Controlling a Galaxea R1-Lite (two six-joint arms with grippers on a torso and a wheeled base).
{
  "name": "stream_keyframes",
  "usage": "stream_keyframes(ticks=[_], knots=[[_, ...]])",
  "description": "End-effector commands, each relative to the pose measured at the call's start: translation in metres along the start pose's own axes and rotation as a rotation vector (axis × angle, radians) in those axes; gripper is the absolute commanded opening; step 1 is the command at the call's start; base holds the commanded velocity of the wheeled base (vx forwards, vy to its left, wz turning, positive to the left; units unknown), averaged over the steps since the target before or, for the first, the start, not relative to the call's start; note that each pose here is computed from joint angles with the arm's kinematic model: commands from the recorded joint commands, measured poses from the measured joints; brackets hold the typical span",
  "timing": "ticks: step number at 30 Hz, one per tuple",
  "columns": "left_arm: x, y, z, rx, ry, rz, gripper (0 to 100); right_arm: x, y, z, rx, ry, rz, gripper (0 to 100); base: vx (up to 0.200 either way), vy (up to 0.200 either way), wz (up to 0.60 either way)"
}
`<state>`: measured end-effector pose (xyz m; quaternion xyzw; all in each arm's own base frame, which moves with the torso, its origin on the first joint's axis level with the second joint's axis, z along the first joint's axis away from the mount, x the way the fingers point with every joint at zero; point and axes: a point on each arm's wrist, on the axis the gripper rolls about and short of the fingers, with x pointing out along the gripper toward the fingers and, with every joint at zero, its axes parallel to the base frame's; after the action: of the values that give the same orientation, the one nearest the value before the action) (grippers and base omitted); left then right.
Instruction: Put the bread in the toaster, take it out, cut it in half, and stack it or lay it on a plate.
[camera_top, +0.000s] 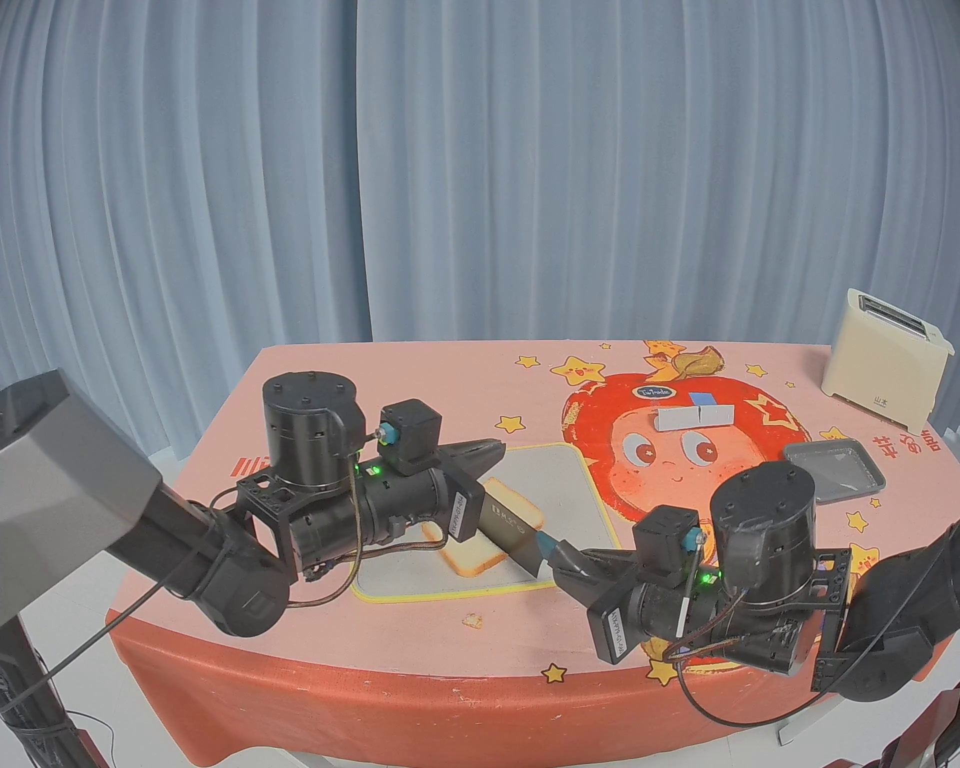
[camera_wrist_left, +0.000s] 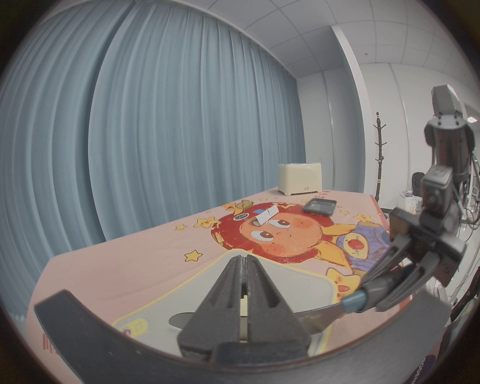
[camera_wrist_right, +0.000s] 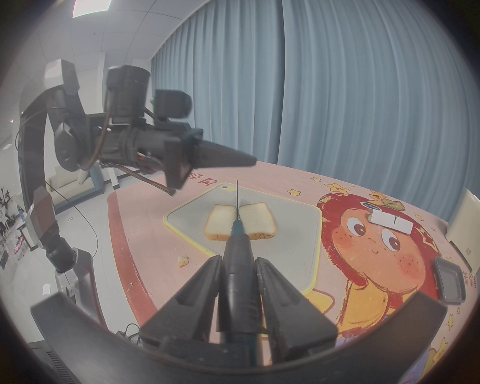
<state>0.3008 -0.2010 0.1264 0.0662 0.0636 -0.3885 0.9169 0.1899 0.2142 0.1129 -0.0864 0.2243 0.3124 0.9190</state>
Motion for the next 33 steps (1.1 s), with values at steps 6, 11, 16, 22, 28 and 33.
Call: stream_keyframes(ticks=[6, 11, 16, 22, 28, 33], knots=[[0.027, 0.023, -0.037, -0.028, 0.081, 0.043, 0, -0.001, -0.001, 0.001, 0.003, -0.008, 0.0, 0, 0.0, 0.0, 0.0], [0.027, 0.024, -0.04, -0.031, 0.089, 0.045, 0, -0.001, -0.001, 0.005, 0.009, -0.02, -0.001, 0, 0.0, 0.0, 0.0], [0.028, 0.025, -0.046, -0.035, 0.102, 0.046, 0, -0.001, -0.001, 0.005, 0.01, -0.023, -0.001, 0, 0.0, 0.0, 0.0], [0.029, 0.026, -0.05, -0.038, 0.111, 0.048, 0, 0.001, 0.0, 0.01, 0.017, -0.065, 0.001, 0, 0.0, 0.0, 0.0], [0.029, 0.026, -0.048, -0.035, 0.101, 0.05, 0, 0.002, -0.001, 0.009, 0.018, -0.071, 0.0, 0, 0.0, 0.0, 0.0], [0.028, 0.026, -0.044, -0.032, 0.088, 0.051, 0, 0.0, -0.001, 0.009, 0.017, -0.07, -0.001, 0, 0.0, 0.0, 0.0]])
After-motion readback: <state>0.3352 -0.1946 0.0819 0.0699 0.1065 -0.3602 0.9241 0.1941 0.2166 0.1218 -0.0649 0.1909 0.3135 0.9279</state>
